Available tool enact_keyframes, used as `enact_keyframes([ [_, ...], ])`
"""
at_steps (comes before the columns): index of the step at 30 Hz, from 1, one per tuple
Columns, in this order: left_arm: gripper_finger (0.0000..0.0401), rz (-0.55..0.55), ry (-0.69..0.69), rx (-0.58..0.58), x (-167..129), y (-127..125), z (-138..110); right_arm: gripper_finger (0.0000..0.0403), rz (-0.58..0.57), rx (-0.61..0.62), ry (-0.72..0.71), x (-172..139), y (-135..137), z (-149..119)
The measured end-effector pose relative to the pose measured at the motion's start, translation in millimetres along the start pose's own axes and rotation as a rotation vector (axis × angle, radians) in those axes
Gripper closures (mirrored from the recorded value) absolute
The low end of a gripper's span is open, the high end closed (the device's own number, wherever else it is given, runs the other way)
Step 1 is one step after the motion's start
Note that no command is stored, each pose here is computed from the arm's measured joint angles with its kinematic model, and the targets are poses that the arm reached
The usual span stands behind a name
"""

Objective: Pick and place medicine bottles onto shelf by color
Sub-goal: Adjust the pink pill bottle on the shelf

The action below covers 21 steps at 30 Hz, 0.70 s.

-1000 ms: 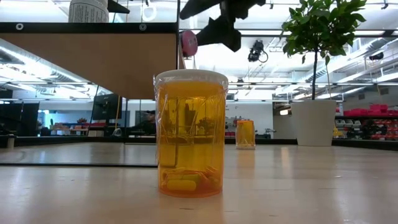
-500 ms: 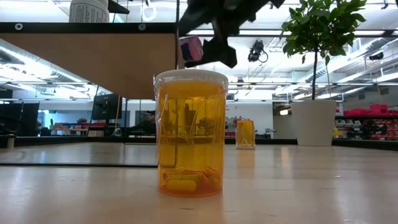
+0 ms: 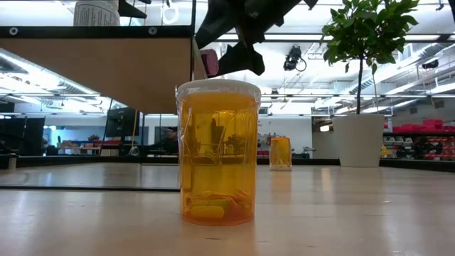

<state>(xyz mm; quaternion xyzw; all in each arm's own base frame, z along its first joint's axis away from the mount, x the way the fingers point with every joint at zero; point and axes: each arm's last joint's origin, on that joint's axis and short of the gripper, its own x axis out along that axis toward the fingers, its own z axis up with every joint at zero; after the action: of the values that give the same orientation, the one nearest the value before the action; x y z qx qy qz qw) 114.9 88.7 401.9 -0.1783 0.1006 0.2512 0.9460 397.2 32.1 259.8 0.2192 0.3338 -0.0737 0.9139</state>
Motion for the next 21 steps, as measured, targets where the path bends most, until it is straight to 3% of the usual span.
enact_keyframes([
  [7, 0.0192, 0.001, 0.000, 0.000, 0.0, 0.1, 0.0, 0.0147, -0.005, -0.002, 0.014, -0.1, 0.3, -1.8],
  [16, 0.0195, 0.001, 0.000, -0.001, 0.0, 0.1, 0.0, 0.0221, -0.006, -0.003, 0.017, -0.5, 0.4, -2.0],
  [21, 0.0192, 0.000, 0.000, -0.001, 0.0, 0.1, 0.0, 0.0227, -0.005, -0.003, 0.016, -0.6, 0.6, -2.0],
])
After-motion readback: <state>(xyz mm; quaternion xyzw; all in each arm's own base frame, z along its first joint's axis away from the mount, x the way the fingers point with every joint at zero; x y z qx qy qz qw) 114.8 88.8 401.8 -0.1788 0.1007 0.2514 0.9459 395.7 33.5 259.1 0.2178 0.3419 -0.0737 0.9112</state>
